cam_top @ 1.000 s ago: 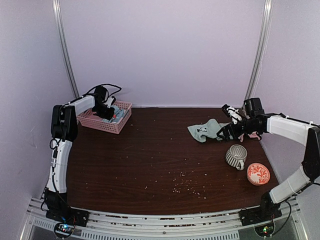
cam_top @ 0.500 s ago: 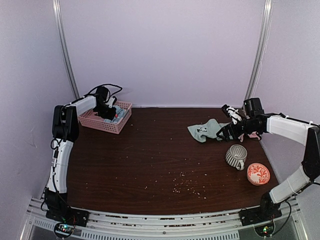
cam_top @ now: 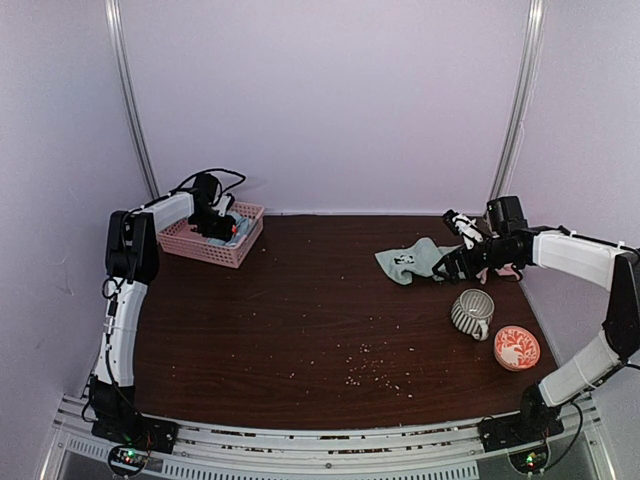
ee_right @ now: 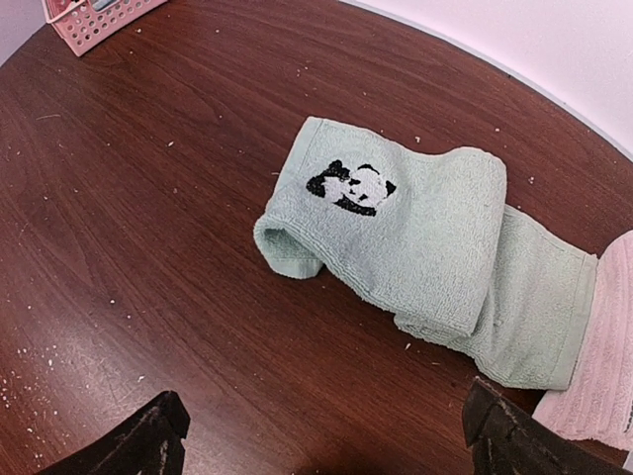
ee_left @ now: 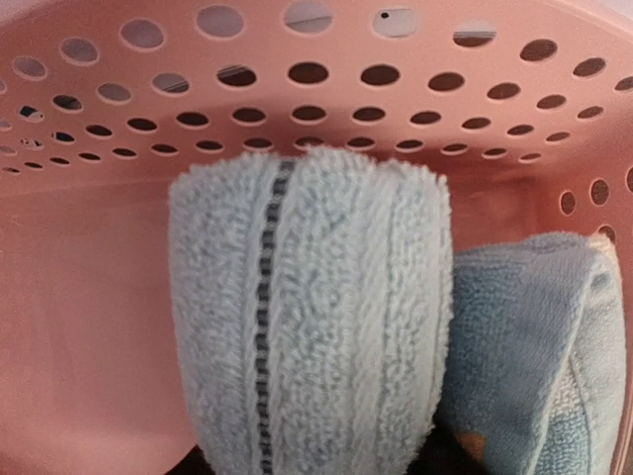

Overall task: Roll the towels
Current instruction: Place the towel in the bin.

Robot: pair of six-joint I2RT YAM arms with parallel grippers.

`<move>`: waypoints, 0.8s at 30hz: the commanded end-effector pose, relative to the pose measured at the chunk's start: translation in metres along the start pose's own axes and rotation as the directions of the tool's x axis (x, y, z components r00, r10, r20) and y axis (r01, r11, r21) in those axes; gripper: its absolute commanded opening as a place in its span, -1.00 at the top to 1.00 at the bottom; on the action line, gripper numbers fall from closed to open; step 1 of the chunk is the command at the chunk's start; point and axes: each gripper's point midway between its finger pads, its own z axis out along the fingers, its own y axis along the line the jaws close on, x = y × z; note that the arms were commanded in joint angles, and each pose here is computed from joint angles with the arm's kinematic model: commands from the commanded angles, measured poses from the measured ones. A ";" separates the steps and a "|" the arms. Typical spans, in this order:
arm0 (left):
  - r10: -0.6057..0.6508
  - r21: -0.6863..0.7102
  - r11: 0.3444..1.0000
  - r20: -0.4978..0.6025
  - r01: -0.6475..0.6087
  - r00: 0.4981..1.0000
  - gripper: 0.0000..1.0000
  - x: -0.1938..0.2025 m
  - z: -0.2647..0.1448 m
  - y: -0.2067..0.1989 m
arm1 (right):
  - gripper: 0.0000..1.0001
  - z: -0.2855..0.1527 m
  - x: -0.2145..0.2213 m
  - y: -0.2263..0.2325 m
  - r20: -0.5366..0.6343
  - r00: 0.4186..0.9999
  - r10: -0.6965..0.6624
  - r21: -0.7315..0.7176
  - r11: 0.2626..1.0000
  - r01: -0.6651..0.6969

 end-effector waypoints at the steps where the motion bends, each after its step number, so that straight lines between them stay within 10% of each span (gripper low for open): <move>1: 0.003 0.058 0.998 -0.010 -0.002 1.000 -0.03 0.001 -0.013 -0.018 | -1.00 -0.003 -0.007 -0.002 0.015 1.000 -0.009 -0.002 1.000 0.009; 24: -0.049 0.250 0.968 0.041 0.037 0.998 -0.24 -0.007 -0.041 -0.020 | -1.00 0.000 -0.006 -0.002 0.008 1.000 -0.006 -0.011 1.000 0.006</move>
